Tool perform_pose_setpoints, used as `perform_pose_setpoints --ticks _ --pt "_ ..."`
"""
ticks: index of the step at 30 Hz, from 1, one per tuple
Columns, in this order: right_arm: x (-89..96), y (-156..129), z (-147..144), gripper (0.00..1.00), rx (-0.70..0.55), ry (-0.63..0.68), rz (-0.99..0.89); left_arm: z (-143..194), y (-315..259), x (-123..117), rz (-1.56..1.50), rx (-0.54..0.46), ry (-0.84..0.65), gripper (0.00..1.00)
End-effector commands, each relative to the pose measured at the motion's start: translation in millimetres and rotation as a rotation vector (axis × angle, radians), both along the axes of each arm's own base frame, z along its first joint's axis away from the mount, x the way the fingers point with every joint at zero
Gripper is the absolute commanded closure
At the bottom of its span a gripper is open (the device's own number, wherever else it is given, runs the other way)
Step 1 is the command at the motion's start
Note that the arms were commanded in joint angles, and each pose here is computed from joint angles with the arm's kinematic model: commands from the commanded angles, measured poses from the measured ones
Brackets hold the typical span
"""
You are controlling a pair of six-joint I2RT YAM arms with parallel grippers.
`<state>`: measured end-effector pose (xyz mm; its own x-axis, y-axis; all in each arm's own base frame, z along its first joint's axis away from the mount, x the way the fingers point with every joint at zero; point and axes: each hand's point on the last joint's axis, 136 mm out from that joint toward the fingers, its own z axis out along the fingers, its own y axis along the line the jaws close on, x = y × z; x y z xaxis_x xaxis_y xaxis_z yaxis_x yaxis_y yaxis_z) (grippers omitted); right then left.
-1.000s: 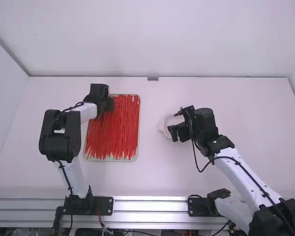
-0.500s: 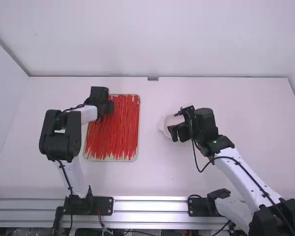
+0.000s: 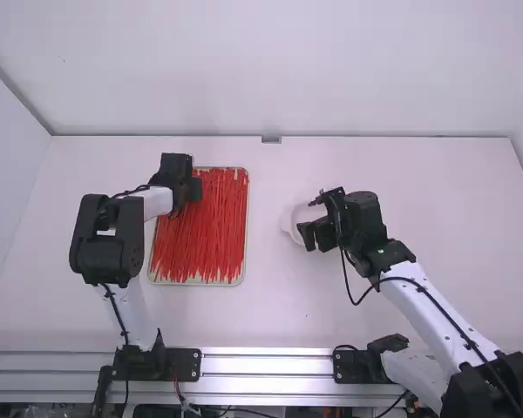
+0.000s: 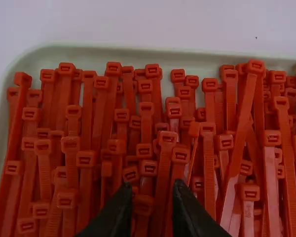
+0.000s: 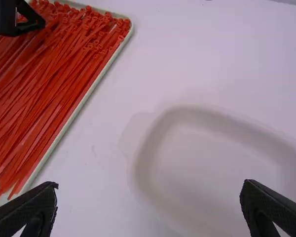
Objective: Fasten the cable tie
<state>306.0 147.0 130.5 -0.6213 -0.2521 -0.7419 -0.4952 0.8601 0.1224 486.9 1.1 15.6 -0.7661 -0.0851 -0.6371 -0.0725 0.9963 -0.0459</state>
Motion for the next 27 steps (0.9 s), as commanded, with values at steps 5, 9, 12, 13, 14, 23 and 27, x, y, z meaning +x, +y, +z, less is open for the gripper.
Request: perform_pose_setpoints --ticks 5,9,12,13,14,23,27 --pt "6.3 0.8 18.1 0.01 0.013 -0.041 -0.004 -7.2 2.7 -2.3 0.003 0.009 0.015 0.79" --pt "6.3 0.8 18.2 0.01 0.013 -0.042 -0.003 -7.5 2.7 -2.7 0.003 0.009 0.016 0.79" --pt "6.3 0.8 18.2 0.01 0.013 -0.041 -0.003 -7.4 2.5 -2.6 0.003 0.008 0.016 0.8" --pt "6.3 0.6 18.1 0.01 0.012 -0.041 -0.004 -7.4 2.7 -2.6 0.004 0.008 0.016 0.8" --pt "6.3 0.7 18.1 0.01 0.012 -0.041 -0.004 -7.4 2.6 -2.6 0.003 0.009 0.016 0.8" --pt "6.3 0.7 18.1 0.01 0.013 -0.041 -0.003 -7.8 2.7 -3.0 0.003 0.009 0.017 0.8" --pt "6.2 0.8 18.0 0.01 0.013 -0.041 -0.003 -8.2 2.7 -3.4 0.002 0.01 0.02 0.8"
